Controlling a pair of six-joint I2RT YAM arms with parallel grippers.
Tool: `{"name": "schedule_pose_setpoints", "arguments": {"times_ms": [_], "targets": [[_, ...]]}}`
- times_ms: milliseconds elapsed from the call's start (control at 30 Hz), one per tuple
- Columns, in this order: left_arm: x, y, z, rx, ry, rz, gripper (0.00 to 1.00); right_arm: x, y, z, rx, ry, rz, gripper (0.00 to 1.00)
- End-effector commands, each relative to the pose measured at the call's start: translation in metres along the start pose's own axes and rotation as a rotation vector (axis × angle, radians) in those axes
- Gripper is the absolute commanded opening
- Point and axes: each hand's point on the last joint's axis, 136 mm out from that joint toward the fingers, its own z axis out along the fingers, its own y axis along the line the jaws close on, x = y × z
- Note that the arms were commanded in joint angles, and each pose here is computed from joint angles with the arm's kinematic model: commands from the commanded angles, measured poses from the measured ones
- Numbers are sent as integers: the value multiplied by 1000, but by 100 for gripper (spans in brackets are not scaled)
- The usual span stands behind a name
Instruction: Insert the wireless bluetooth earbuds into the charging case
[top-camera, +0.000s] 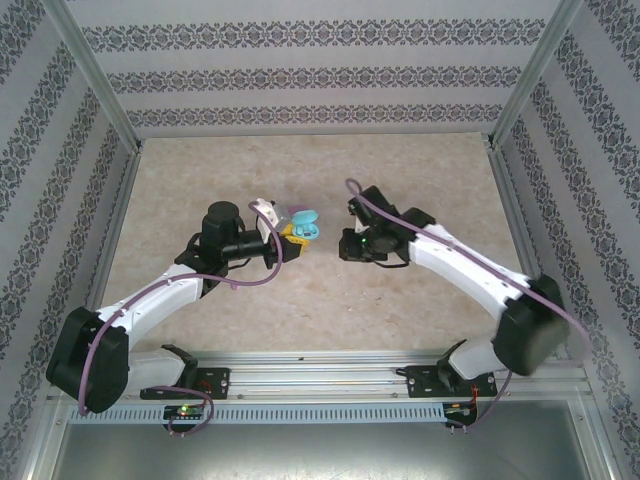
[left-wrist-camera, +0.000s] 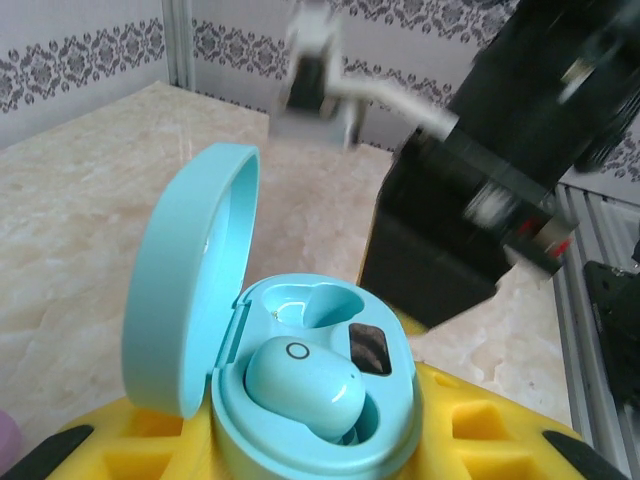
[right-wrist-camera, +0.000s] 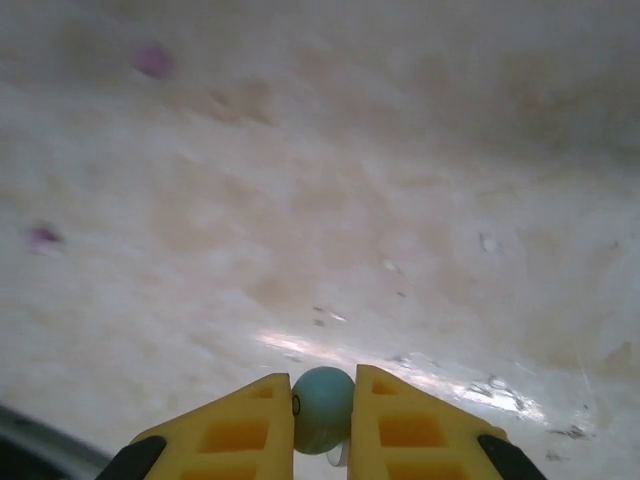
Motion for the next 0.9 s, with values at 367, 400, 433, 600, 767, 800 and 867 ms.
{"name": "schedule_pose_setpoints", "arguments": {"times_ms": [367,400,433,600,767,800,867], "targets": [[-36,-21,3,128,-119,11,13,-23,90,-93,-473,-271,-263,9],[-36,-22,3,133,-116,9,13,-23,95,-96,-494,-277,-278,9],[-36,-23,3,141,-114,8,13,-24,99,-98,-509,-285,-285,9],[-35,-27,3,164,-106,-5,13,-24,116,-108,-584,-317,-338,9],[-34,-28,4,181,-101,-11,13,-23,120,-109,-597,-328,-375,9],[-34,-28,5,180,-102,-10,13,-23,120,-109,-596,-326,-379,9],[-33,-27,5,178,-103,-11,13,-23,120,-108,-592,-327,-388,9]]}}
